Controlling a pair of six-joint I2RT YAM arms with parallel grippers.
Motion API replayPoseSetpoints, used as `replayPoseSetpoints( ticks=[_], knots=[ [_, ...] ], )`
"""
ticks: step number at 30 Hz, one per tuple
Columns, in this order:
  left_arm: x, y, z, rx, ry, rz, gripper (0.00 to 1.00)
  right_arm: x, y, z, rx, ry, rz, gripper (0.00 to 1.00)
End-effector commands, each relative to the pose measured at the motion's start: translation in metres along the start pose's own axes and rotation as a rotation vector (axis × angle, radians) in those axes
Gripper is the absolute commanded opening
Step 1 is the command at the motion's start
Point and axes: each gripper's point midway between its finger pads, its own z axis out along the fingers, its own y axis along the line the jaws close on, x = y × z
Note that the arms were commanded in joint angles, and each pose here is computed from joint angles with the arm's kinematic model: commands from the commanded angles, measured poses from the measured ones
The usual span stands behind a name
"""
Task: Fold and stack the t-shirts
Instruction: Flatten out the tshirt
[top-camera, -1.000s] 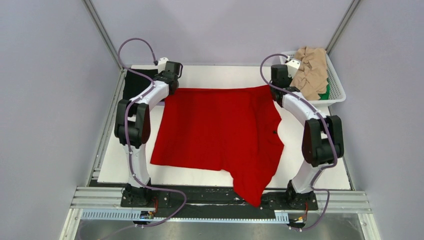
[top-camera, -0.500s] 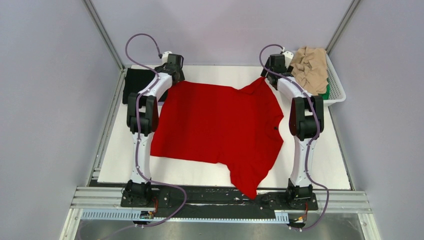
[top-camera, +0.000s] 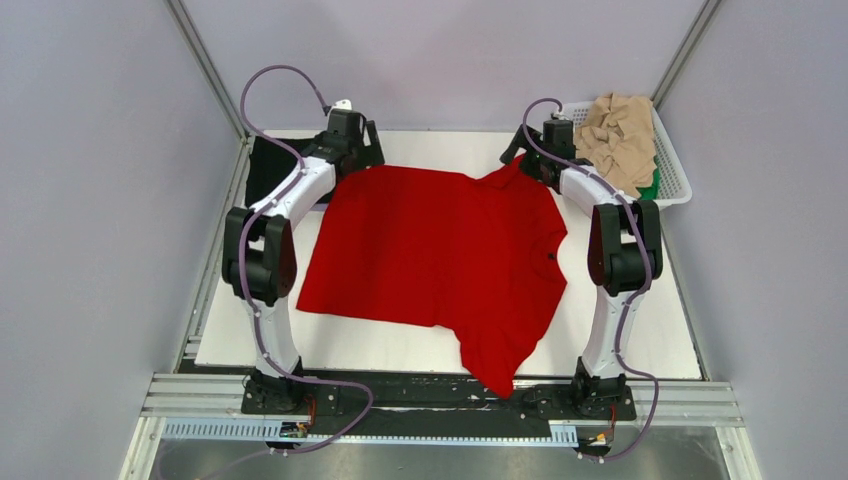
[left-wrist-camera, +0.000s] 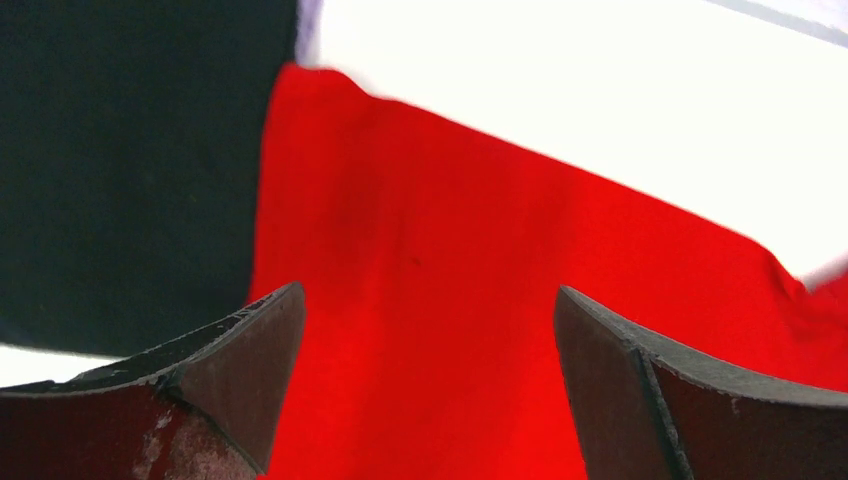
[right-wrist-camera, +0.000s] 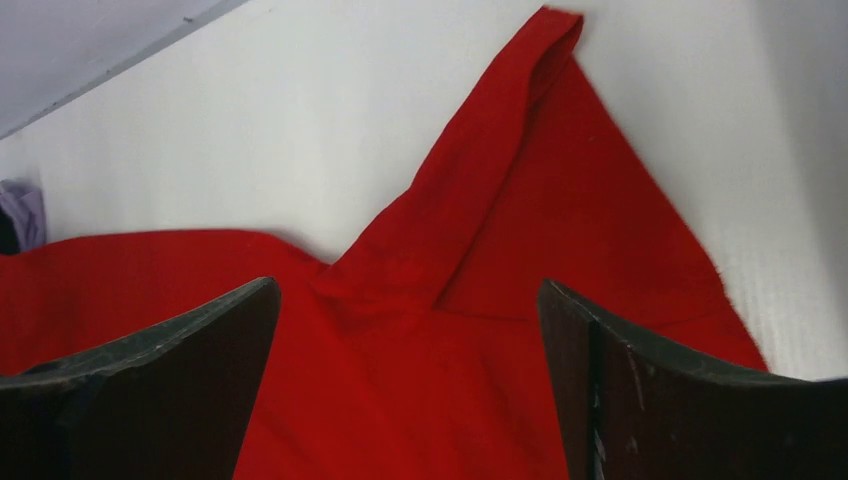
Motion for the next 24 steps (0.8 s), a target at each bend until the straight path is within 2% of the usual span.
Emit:
replayPoseSetpoints(
  ticks=[1,2,5,11,24],
  knots=[
    [0.007,-0.029,-0.05,0.102,-0.024,-0.008,1.0,0.01,0.033,0.0,-0.16,0.064,0.11,1.0],
    [0.027,-0.029,-0.051,0.121,0.018,-0.004,1.0,0.014,0.037,0.002,-0.18,0.082,0.113,1.0],
    [0.049,-0.038,-0.071,0.189,0.044,-0.004,1.0,0.018,0.045,0.012,-0.226,0.113,0.123,1.0],
    [0.115,-0.02,-0.083,0.21,0.154,-0.021,1.0,0.036,0.046,0.028,-0.236,0.168,0.153,1.0],
    [0.174,-0.001,-0.077,0.19,0.27,-0.027,1.0,0.05,0.06,0.063,-0.254,0.186,0.154,1.0]
  ],
)
